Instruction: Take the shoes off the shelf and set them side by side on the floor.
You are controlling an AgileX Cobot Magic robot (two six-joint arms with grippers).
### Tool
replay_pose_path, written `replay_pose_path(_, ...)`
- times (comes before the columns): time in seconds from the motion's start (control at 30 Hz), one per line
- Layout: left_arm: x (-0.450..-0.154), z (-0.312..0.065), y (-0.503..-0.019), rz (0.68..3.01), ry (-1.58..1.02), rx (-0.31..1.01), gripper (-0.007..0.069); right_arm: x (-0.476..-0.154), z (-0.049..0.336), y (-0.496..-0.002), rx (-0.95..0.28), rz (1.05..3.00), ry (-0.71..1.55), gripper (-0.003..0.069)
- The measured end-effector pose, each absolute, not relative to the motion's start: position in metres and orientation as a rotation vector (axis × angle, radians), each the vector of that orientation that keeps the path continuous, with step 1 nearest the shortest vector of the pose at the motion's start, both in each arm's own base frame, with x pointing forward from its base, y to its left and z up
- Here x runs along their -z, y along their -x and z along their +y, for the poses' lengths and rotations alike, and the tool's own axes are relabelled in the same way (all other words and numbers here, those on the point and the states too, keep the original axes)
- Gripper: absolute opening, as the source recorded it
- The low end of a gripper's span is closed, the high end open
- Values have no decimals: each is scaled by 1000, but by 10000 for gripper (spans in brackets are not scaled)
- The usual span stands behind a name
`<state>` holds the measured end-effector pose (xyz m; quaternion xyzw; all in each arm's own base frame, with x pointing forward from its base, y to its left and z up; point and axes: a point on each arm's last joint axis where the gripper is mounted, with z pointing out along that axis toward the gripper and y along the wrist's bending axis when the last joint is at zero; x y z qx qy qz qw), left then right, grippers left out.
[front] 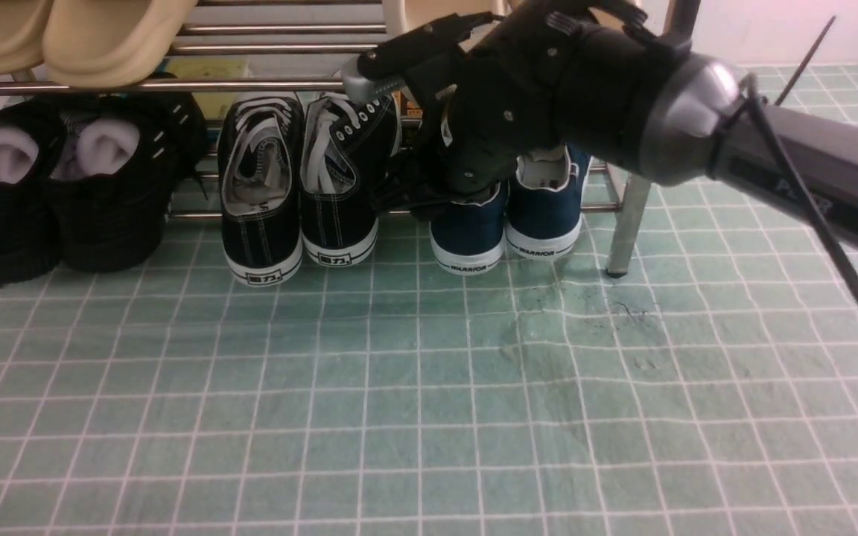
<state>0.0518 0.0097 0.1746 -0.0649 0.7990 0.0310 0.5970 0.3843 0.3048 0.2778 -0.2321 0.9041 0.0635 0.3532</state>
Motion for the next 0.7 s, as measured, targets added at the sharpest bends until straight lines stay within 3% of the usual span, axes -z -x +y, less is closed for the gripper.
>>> replay_pose_path(0.13,-175,10,-52,1854,151,-72,239,-266,306,-391,-125,2337,567,413)
replay_pose_path(0.2,-175,10,-52,1854,151,-72,239,-260,306,-393,-111,2341,555,360)
replay_pose_path(0.27,-175,10,-52,1854,151,-72,239,-259,307,-394,-110,2338,550,262)
replay_pose_path(0.3,-175,10,-52,1854,151,-72,239,-259,307,-394,-112,2339,549,172)
replay_pose_path(0.4,-175,10,-52,1854,151,-72,239,-260,308,-393,-122,2348,544,46)
replay_pose_path(0.7,-175,10,-52,1854,151,-72,239,-310,294,-357,-156,2454,609,52)
